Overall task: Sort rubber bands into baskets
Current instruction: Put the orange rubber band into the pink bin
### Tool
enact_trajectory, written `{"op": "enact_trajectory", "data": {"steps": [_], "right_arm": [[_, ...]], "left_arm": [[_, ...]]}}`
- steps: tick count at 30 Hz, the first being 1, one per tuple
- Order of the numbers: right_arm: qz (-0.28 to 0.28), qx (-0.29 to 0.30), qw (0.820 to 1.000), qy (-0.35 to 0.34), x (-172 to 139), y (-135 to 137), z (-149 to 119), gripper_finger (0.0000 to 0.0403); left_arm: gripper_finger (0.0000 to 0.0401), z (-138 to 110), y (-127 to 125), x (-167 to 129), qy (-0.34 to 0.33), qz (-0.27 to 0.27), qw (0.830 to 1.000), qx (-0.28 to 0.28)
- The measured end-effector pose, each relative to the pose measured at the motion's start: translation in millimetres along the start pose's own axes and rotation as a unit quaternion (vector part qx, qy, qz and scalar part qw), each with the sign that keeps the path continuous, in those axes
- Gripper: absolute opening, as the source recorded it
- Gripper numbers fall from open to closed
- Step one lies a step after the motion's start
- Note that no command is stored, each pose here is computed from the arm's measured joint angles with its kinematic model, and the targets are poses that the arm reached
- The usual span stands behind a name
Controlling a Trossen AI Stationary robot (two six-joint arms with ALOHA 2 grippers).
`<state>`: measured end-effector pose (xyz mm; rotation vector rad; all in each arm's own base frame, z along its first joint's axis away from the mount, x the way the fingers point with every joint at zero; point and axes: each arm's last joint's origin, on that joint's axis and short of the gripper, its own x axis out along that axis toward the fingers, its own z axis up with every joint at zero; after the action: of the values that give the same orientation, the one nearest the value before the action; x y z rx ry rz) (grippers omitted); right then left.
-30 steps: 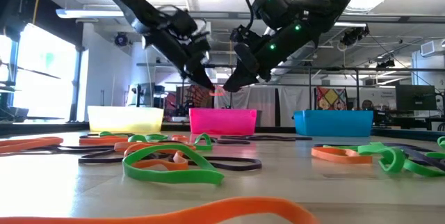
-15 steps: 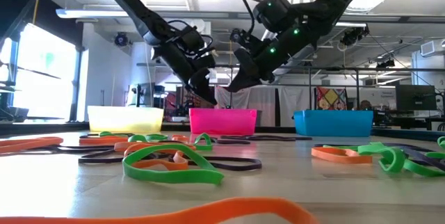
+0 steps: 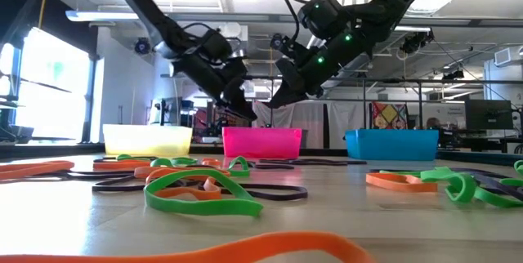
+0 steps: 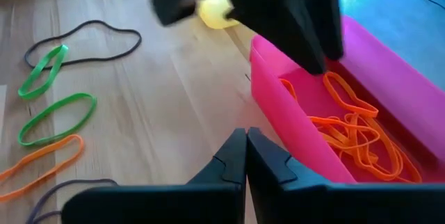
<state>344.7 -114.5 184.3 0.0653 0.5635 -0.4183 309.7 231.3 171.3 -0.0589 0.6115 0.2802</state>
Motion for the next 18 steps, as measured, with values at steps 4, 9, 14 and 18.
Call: {"op": "enact_trajectory", "data": {"steps": [4,9,14,18], "right_arm": [[0.003,-0.005,1.000,0.000,0,2,0,0.0000],[0.009,-0.006,1.000,0.000,0,2,0,0.0000],[0.009,-0.006,1.000,0.000,0,2,0,0.0000],[0.011,-0.007,1.000,0.000,0,2,0,0.0000]], "left_arm": [[0.0089,-6,-19,-23,-0.044,0.004,0.999,0.016],[0.0085,-10,-51,-58,-0.066,-0.005,0.996,0.059],[0.0084,-21,-81,-92,-0.058,-0.036,0.995,0.077],[0.0084,-32,-106,-113,-0.022,-0.076,0.995,0.068]]}}
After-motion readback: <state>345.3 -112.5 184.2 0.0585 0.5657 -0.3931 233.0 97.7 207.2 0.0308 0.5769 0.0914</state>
